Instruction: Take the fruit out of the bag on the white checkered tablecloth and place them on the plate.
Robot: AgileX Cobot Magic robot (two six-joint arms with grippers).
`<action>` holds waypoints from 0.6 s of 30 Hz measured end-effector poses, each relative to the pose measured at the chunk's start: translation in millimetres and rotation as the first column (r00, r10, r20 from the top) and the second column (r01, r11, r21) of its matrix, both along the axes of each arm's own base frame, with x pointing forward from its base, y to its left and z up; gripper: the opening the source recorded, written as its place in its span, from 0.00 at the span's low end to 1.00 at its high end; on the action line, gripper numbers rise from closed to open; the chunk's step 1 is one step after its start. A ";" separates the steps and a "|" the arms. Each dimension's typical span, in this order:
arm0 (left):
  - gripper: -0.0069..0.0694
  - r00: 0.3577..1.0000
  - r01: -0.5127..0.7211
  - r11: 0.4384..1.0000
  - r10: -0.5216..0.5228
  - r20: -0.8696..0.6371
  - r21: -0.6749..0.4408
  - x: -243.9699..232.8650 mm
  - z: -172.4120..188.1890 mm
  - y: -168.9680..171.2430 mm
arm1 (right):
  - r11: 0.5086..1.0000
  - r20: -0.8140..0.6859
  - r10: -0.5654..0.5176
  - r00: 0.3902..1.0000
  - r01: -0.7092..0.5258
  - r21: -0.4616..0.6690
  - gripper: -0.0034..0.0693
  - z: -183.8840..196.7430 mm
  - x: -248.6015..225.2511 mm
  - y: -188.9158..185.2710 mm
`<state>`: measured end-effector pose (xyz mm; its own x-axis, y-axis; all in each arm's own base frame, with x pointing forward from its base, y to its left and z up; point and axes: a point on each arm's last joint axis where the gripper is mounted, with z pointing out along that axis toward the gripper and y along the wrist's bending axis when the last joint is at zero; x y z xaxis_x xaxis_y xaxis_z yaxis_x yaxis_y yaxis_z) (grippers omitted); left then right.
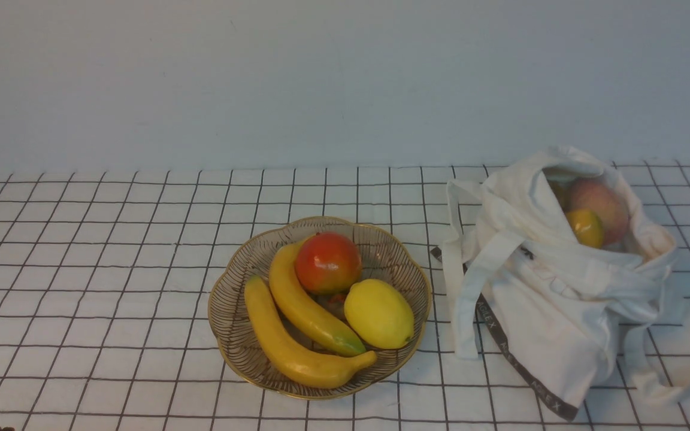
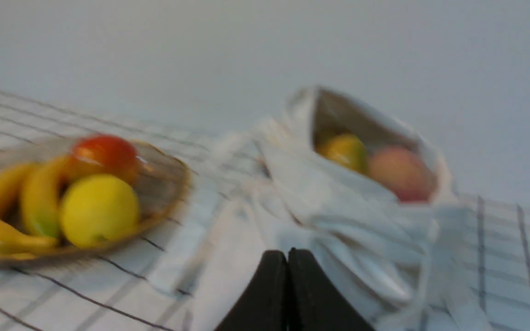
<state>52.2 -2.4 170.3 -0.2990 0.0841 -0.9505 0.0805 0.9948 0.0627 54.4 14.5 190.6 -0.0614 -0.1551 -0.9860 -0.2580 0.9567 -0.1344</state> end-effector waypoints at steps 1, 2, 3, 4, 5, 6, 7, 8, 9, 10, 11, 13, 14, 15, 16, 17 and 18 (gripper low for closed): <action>0.08 1.000 0.000 1.000 0.000 0.000 0.000 0.0 0.0 0.0 | 0.997 -0.054 -0.080 0.995 0.080 -0.010 0.03 -6.3 0.6 -4.3; 0.08 1.000 0.000 1.000 0.000 0.000 0.000 0.0 0.0 0.0 | 0.990 -0.089 -0.142 0.986 0.141 -0.014 0.03 -9.4 0.5 -7.6; 0.08 1.000 0.000 1.000 0.000 0.000 0.000 0.0 0.0 0.0 | 0.984 -0.101 -0.177 0.979 0.177 -0.010 0.03 -10.1 0.5 -9.5; 0.08 1.000 0.000 1.000 0.000 0.000 0.000 0.0 0.0 0.0 | 0.977 -0.109 -0.214 0.971 0.215 -0.004 0.03 -10.4 0.5 -11.5; 0.08 1.000 0.000 1.000 0.000 0.000 0.000 0.0 0.0 0.0 | 0.971 -0.112 -0.238 0.965 0.240 0.003 0.03 -10.4 0.5 -12.8; 0.08 1.000 0.000 1.000 0.000 0.000 0.000 0.0 0.0 0.0 | 0.971 -0.112 -0.238 0.965 0.240 0.003 0.03 -10.4 0.5 -12.8; 0.08 1.000 0.000 1.000 0.000 0.000 0.000 0.0 0.0 0.0 | 0.961 -0.122 -0.271 0.955 0.276 0.025 0.03 -10.4 0.4 -14.5; 0.08 1.000 0.000 1.000 0.000 0.000 0.000 0.0 0.0 0.0 | 0.956 -0.128 -0.282 0.951 0.289 0.040 0.03 -10.6 0.3 -15.0; 0.08 1.000 0.000 1.000 0.000 0.000 0.000 0.0 0.0 0.0 | 0.954 -0.133 -0.286 0.949 0.295 0.056 0.03 -10.6 0.3 -15.1; 0.08 1.000 0.000 1.000 0.000 0.000 0.000 0.0 0.0 0.0 | 0.951 -0.138 -0.288 0.948 0.300 0.073 0.03 -10.4 0.3 -15.2; 0.08 1.000 0.000 1.000 0.000 0.000 0.000 0.0 0.0 0.0 | 0.950 -0.140 -0.289 0.947 0.302 0.081 0.03 -10.4 0.3 -15.2; 0.08 1.000 0.000 1.000 0.000 0.000 0.000 0.0 0.0 0.0 | 0.949 -0.142 -0.290 0.947 0.303 0.084 0.03 -10.5 0.3 -15.3; 0.08 1.000 0.000 1.000 0.000 0.000 0.000 0.0 0.0 0.0 | 0.949 -0.142 -0.291 0.946 0.304 0.083 0.03 -10.5 0.3 -15.3; 0.08 1.000 0.000 1.000 0.000 0.000 0.000 0.0 0.0 0.0 | 0.949 -0.141 -0.291 0.946 0.304 0.082 0.03 -10.5 0.3 -15.3; 0.08 1.000 0.000 1.000 0.000 0.000 0.000 0.0 0.0 0.0 | 0.949 -0.141 -0.291 0.946 0.304 0.082 0.03 -10.5 0.3 -15.3; 0.08 1.000 -0.002 1.000 0.002 0.000 -0.005 0.0 0.0 0.0 | 0.949 -0.141 -0.291 0.946 0.304 0.082 0.03 -10.5 0.3 -15.3; 0.08 1.000 0.000 1.000 0.000 0.000 0.000 0.0 0.0 0.0 | 0.949 -0.141 -0.291 0.946 0.304 0.082 0.03 -10.5 0.3 -15.3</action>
<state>52.2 -2.4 170.3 -0.2990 0.0841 -0.9505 0.0805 0.9948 0.0627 54.7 -0.8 180.2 -0.2140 -0.0104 -0.9768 0.0320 0.9993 -0.0177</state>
